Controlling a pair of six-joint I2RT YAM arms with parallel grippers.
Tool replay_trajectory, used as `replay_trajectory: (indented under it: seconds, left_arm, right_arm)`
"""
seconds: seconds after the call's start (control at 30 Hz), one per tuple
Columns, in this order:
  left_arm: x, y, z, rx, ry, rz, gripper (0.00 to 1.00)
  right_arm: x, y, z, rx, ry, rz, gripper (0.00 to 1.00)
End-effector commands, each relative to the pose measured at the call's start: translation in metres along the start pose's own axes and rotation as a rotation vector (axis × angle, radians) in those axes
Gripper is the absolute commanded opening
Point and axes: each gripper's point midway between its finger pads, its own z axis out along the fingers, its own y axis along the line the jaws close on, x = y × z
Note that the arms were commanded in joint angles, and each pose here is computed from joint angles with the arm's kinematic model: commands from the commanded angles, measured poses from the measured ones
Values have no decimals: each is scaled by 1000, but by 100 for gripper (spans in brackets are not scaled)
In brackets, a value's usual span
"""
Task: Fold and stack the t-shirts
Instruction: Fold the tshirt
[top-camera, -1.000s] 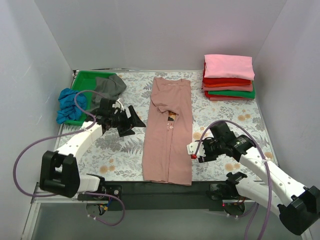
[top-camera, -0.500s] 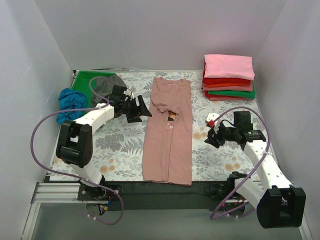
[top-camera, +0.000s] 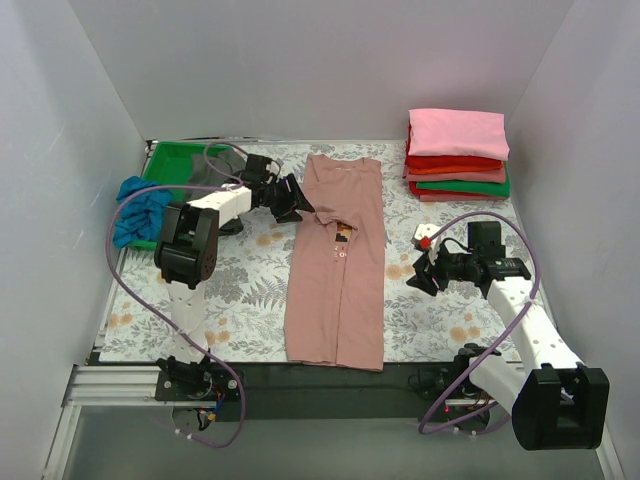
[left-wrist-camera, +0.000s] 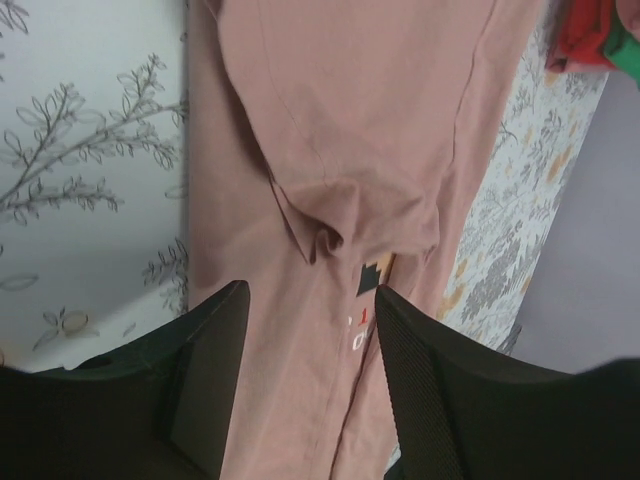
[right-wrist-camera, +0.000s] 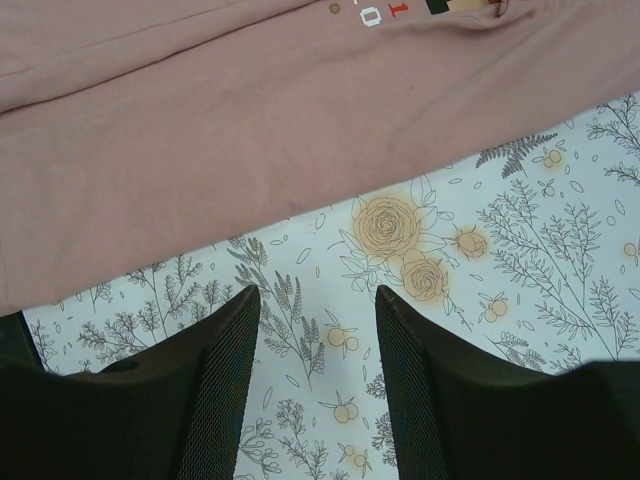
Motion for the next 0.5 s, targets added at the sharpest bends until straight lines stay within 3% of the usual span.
replay_trajectory:
  seconds: [0.0,0.23,0.47]
  left_arm:
    - [-20,-28,3,62,-40,-11,50]
    - [-2,-34,17,64,-1,0,45]
    - [-6,-33,14,46,-60,35,41]
  right_arm:
    - [-7,-2,0,-1,-34,-6,56]
    - [-10,-1,2,-17,-51,1,56]
    - [-20,9,15,-128,-84,34,54]
